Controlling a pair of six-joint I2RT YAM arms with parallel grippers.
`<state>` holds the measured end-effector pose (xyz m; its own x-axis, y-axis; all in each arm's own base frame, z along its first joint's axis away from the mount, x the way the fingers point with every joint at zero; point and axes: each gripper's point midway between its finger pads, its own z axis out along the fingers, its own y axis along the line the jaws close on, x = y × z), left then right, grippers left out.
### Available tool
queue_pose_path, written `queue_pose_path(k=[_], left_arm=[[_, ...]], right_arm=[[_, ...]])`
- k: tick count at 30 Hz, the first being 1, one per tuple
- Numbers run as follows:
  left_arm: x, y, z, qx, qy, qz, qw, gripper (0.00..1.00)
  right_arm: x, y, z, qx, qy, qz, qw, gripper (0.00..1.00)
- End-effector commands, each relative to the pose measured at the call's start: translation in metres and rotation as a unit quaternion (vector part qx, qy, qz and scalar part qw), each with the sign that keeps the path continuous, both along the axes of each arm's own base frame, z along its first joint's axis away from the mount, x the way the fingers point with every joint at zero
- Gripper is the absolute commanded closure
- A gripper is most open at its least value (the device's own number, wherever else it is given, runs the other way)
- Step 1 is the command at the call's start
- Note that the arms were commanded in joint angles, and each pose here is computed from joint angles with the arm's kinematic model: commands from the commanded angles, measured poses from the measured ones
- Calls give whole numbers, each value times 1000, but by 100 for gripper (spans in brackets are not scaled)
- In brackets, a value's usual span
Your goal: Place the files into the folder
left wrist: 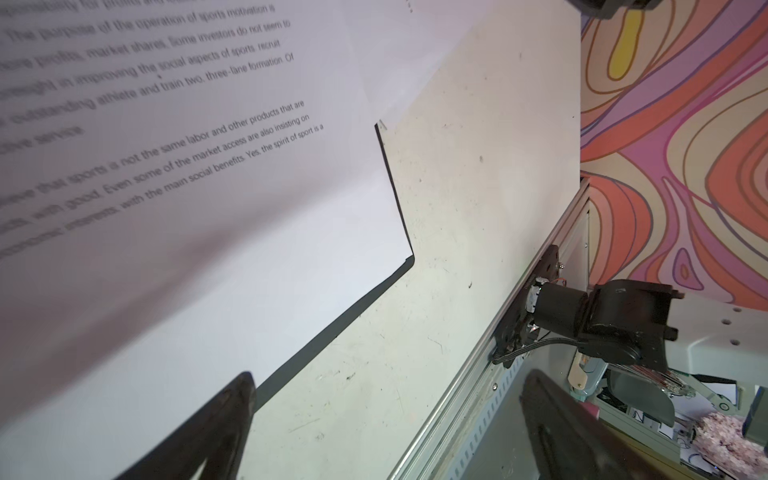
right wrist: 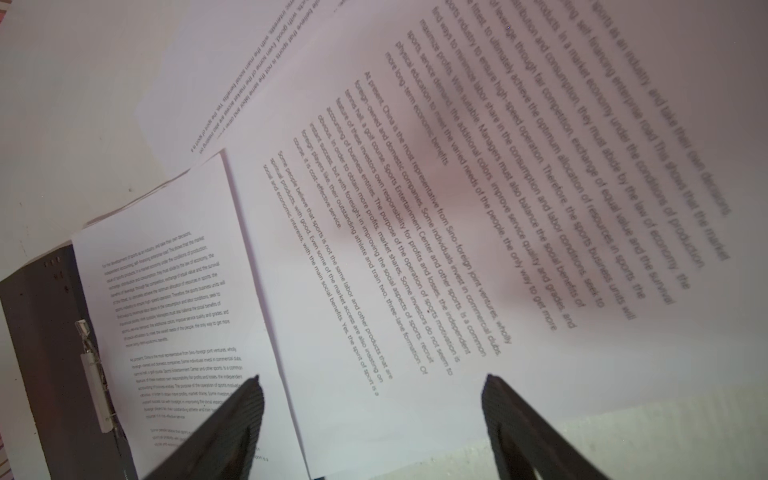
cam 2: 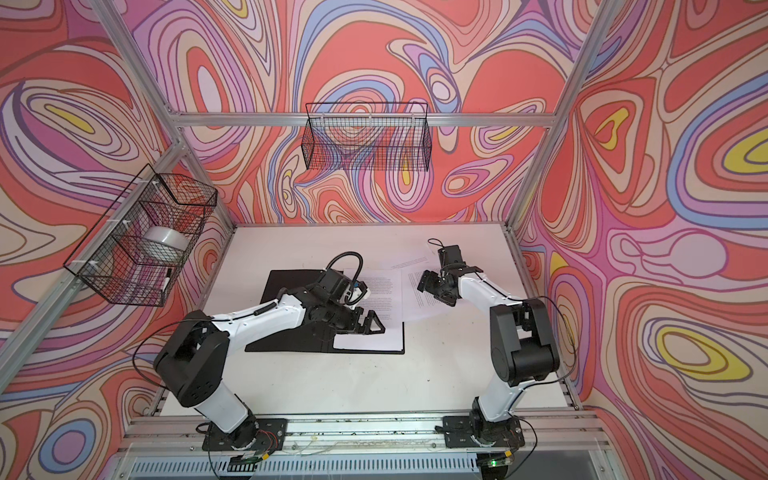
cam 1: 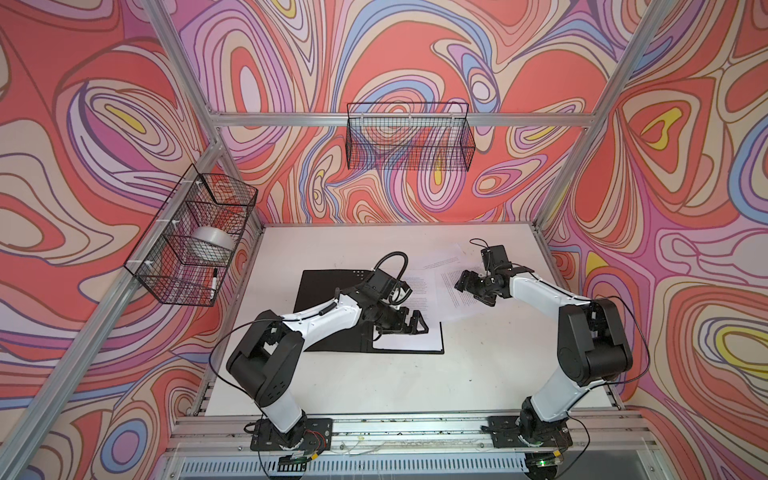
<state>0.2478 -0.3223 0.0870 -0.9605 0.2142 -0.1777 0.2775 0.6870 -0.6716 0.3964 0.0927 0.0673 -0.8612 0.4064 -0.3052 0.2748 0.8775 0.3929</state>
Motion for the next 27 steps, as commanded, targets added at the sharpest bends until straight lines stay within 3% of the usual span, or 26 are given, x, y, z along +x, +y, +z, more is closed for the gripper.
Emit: queue_pose_path(k=[1,15,27], left_arm=[[13,-12,1,-18,-3,18,1000,0],[2,-2,-40,13,28,23,999,0],[-11,11,-56,30,40,27,998,0]], right_arm=[[1,-3,-11,-1,15,9,1000,14],[-4,-6,-38,-2,45,11,999,15],[0,-70,-56,-21,76,-62,995,15]])
